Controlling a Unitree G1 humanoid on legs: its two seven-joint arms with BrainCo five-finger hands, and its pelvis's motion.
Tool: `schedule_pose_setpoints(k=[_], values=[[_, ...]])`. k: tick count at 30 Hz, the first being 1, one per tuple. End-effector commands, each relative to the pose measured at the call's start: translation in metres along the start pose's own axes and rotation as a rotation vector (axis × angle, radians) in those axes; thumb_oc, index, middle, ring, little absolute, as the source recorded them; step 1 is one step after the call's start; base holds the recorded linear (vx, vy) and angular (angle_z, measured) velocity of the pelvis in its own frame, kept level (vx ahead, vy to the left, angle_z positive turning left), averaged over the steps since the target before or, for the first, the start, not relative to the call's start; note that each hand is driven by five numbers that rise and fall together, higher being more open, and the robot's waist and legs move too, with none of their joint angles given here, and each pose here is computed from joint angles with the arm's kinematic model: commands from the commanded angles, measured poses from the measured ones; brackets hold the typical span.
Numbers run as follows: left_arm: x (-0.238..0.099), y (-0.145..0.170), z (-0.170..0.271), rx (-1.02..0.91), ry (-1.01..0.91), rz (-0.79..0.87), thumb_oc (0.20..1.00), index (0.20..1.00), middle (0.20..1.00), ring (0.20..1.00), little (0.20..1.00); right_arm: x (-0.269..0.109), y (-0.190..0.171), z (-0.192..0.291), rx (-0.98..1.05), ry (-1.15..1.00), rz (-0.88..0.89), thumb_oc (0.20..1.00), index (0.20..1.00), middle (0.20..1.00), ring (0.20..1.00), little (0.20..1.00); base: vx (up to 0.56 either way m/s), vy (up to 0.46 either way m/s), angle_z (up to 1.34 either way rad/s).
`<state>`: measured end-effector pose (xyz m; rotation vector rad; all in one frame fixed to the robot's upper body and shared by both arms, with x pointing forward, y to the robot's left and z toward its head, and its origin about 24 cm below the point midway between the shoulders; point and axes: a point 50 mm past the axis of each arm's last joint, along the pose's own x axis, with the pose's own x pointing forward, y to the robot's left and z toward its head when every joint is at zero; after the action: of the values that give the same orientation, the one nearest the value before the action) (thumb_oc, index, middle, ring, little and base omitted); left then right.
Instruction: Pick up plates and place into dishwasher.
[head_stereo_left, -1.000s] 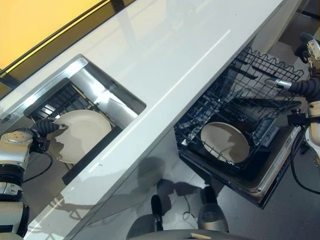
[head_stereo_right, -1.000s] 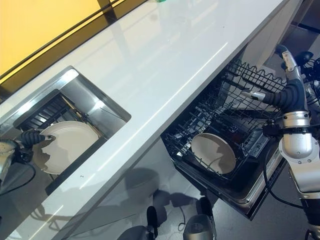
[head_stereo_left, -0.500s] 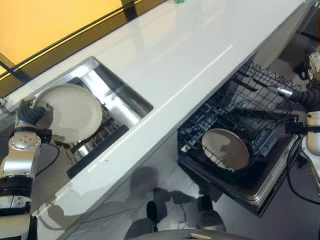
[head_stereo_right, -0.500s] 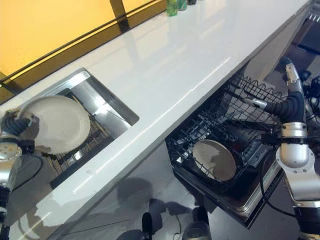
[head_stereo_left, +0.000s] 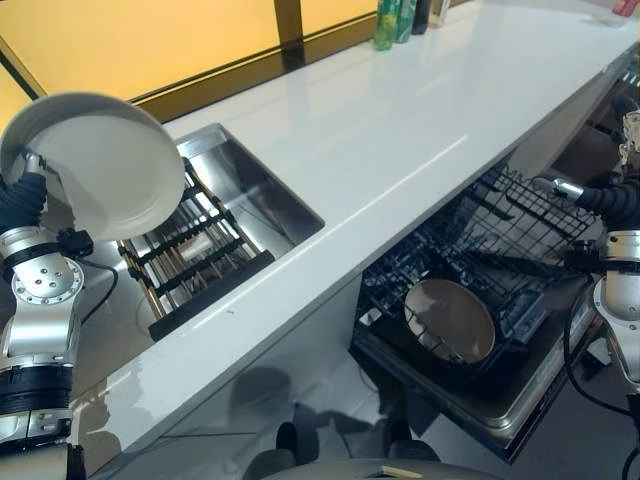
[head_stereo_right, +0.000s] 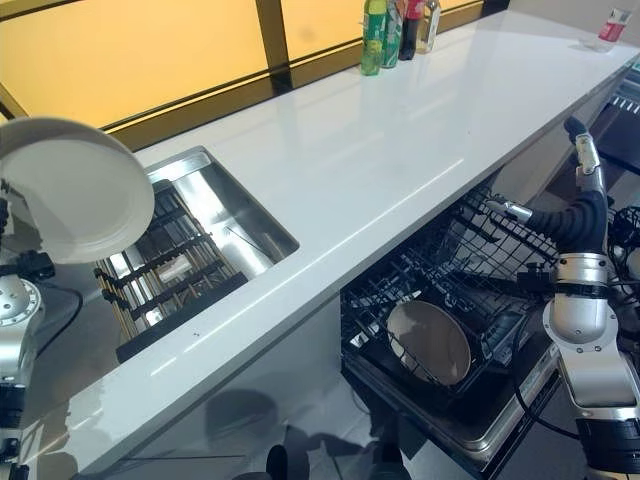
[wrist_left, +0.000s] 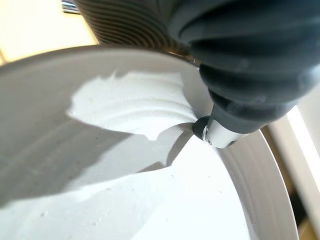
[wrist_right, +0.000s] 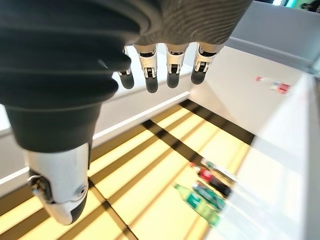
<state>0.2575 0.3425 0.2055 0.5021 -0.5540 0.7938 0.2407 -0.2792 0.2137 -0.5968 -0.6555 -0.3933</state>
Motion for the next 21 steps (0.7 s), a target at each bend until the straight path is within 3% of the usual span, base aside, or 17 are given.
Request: schedule_pose_setpoints(k=[1,11,21], values=[[0.008,-0.006,0.035,-0.059,-0.201,0.006,0.200,0.200,0.200,0.200,0.200,0.024,-0.002,0.057,0.108,-0.316,-0.025,1.000,1.000,1.000,1.000,1.000,-0.05,-0.041,0.04],[-0.027,-0.060,0.082,-0.163,-0.507,-0.152,0.200,0.200,0.200,0.200,0.200,0.020,0.068,0.092,0.525,-0.359,0.357,1.000,1.000,1.000,1.000,1.000,-0.03,-0.038,0.09],[-0.059,-0.105,0.103,-0.291,-0.539,-0.312,0.200,0.200,0.200,0.200,0.200,0.004,0.130,0.120,0.816,-0.299,0.624,1.000,1.000,1.000,1.000,1.000,-0.02,-0.033,0.12]])
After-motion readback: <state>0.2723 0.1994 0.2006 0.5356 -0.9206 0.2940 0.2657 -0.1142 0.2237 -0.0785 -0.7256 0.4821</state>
